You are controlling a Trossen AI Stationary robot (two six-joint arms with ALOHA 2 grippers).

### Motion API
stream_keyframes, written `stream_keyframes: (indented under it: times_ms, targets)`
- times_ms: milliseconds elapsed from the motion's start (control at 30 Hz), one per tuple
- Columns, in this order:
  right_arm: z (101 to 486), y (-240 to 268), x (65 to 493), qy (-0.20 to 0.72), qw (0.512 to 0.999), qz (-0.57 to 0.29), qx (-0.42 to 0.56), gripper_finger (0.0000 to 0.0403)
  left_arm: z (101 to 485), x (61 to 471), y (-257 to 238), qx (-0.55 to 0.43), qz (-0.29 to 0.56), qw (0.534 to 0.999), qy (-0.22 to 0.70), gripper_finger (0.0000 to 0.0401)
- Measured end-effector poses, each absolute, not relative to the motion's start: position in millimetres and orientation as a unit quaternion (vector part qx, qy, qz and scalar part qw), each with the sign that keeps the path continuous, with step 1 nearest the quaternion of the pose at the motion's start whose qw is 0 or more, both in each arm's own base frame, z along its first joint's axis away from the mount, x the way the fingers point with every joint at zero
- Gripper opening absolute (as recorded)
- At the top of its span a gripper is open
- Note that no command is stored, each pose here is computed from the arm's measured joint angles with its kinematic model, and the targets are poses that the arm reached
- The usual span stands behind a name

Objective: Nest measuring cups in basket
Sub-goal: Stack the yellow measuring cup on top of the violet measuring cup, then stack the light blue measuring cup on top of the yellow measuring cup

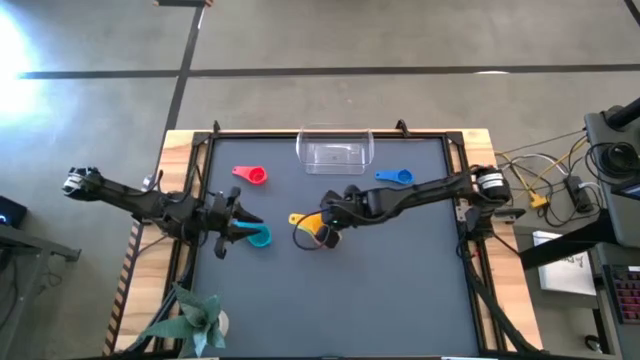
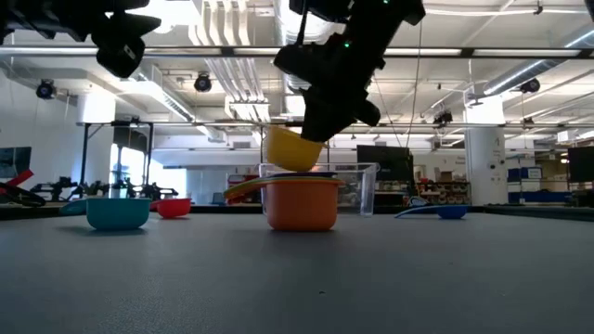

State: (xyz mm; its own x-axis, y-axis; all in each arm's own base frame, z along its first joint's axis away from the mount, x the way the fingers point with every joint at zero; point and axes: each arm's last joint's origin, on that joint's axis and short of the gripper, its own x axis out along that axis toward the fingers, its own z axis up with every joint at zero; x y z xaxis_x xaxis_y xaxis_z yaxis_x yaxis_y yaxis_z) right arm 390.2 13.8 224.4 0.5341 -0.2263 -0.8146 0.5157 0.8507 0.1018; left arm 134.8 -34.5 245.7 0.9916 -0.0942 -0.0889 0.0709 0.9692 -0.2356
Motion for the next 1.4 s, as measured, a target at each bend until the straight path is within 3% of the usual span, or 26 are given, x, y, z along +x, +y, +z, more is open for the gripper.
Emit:
stream_keyframes:
  times_ms: [467, 867, 1067, 1400]
  targets:
    - [214.3, 11.7, 387.0, 0.475, 0.831, -0.217, 0.191, 0.0016, 245.7, 133.1, -34.1, -0.102, -0.042, 0.993, 0.050, 0.0109]
    - [212.3, 10.3, 382.2, 0.495, 0.822, -0.219, 0.180, 0.0110, 243.0, 136.1, -35.0, -0.099, -0.041, 0.992, 0.060, 0.0109]
    - [237.4, 11.2, 375.4, 0.464, 0.844, -0.207, 0.173, 0.0139, 240.2, 139.5, -35.9, -0.092, -0.038, 0.993, 0.070, 0.0109]
    - [258.9, 47.6, 348.8, 0.401, 0.891, -0.204, 0.068, 0.0140, 248.5, 140.5, -36.1, -0.067, -0.037, 0.993, 0.088, 0.0109]
